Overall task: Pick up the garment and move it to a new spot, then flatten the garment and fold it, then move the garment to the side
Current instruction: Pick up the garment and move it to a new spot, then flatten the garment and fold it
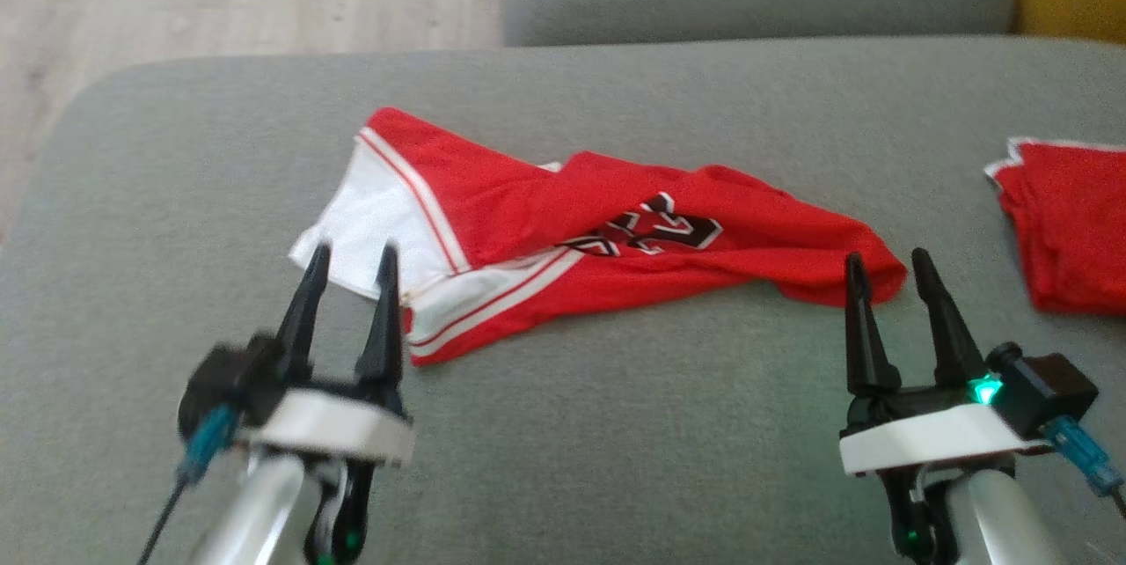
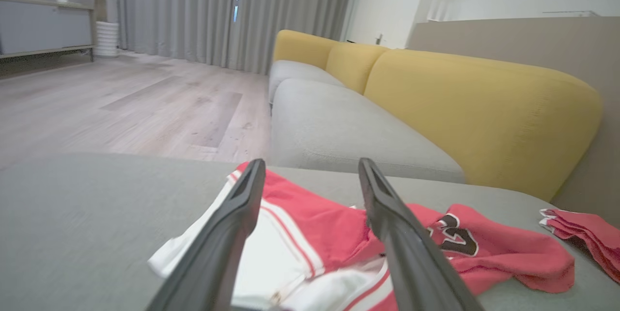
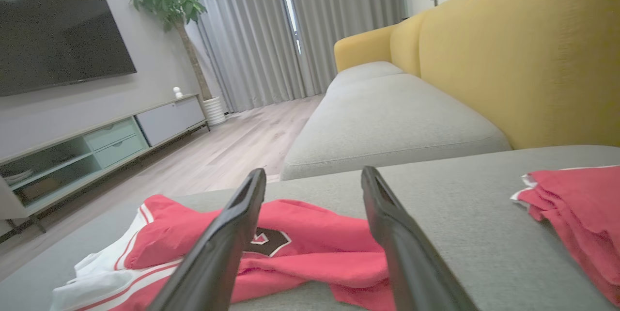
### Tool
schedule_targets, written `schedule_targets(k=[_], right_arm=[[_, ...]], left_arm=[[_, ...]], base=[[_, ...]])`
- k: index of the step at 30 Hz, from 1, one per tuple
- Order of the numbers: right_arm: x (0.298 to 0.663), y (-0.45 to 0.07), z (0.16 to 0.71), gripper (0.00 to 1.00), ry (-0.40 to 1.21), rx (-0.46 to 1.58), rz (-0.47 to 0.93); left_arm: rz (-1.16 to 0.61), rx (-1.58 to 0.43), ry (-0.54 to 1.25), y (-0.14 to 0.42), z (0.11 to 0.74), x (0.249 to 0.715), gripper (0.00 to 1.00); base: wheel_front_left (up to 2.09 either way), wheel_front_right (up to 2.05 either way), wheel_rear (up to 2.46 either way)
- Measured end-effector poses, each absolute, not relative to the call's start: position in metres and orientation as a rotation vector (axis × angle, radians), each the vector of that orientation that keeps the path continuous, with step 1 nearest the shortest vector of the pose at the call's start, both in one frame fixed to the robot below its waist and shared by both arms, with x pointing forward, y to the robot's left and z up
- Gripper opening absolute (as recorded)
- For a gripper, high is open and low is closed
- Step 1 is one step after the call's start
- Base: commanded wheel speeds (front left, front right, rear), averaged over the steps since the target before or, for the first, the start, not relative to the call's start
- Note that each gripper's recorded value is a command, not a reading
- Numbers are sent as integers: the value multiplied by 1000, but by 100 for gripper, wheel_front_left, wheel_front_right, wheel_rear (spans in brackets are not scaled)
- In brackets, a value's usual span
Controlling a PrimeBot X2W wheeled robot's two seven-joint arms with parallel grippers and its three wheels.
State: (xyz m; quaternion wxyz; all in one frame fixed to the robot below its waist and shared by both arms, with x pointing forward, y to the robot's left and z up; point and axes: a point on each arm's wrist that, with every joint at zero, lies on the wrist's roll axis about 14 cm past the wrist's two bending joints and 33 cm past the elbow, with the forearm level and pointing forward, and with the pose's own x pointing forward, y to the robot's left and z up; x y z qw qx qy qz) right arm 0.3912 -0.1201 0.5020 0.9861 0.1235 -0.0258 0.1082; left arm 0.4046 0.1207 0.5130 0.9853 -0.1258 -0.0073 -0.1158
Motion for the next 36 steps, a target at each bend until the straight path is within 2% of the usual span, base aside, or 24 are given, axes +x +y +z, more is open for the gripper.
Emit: schedule_targets(k=[7, 18, 23, 28, 36], right_arm=[[387, -91, 508, 100, -56, 247, 304], [382, -66, 493, 100, -8, 211, 382], [389, -25, 490, 100, 24, 129, 514], [402, 36, 484, 100, 69, -55, 750], [437, 66, 446, 100, 164, -323, 928]], left_arm=[[-80, -313, -7, 159, 497, 352, 100], [-92, -311, -15, 152, 494, 344, 100], [-105, -291, -14, 150, 494, 349, 100], [-64, -309, -25, 159, 496, 357, 100], [15, -309, 23, 181, 479, 349, 100]], base=[[0, 0, 0], [0, 0, 0], [0, 0, 0], [0, 0, 0], [0, 0, 0]])
